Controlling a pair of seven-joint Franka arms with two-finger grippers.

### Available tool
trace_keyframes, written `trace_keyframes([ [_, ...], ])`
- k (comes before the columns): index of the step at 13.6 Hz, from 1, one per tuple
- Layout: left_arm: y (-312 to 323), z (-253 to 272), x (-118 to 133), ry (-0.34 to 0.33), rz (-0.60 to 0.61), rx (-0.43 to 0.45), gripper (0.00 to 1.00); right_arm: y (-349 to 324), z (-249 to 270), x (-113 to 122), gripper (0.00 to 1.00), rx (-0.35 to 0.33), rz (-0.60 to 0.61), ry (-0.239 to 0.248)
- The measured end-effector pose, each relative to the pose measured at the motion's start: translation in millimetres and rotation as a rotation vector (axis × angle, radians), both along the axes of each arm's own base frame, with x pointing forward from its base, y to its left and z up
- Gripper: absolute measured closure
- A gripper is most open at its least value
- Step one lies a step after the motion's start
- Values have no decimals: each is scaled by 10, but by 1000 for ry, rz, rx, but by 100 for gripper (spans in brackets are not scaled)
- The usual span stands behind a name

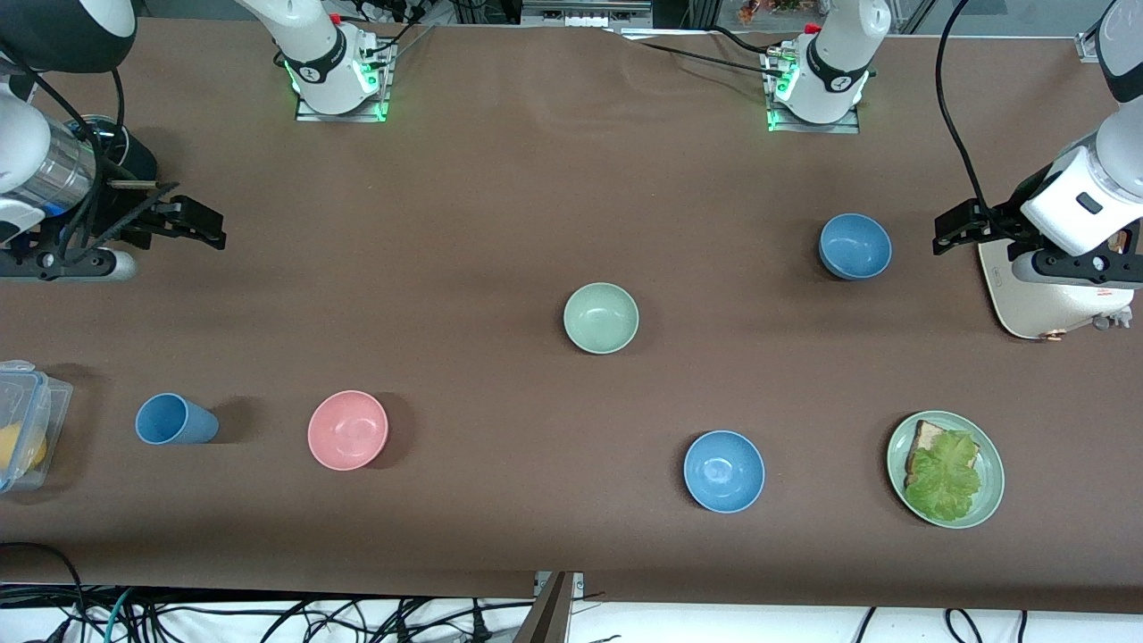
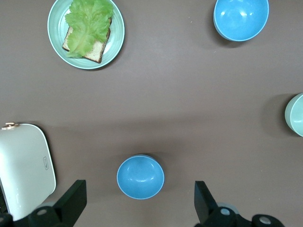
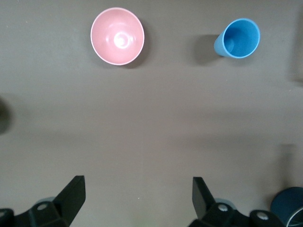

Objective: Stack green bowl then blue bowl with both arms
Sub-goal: 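Reach the left gripper to the blue bowl beside the toaster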

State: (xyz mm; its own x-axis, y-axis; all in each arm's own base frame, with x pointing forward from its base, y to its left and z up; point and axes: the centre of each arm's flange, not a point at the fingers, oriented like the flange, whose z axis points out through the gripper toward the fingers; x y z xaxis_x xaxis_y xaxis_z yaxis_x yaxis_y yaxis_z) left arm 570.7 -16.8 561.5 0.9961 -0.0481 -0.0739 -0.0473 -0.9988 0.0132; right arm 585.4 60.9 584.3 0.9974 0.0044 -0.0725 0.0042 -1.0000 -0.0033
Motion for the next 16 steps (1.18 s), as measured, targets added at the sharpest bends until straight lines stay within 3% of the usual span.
trace_keyframes([
  [3,119,-215,74,37,21,0,0,-6,0,6,0,-1,-1,2],
  [6,511,-841,166,80,47,-9,0,-12,-11,9,0,-2,-2,5],
  [9,754,-1406,19,115,-18,-32,0,-14,-13,9,0,-3,-3,6],
  [11,977,-1777,-185,114,-51,-45,0,-17,-15,10,0,-3,-3,6],
  [16,1059,-2624,-1148,50,-46,-31,0,-24,-21,12,0,-4,-4,8],
])
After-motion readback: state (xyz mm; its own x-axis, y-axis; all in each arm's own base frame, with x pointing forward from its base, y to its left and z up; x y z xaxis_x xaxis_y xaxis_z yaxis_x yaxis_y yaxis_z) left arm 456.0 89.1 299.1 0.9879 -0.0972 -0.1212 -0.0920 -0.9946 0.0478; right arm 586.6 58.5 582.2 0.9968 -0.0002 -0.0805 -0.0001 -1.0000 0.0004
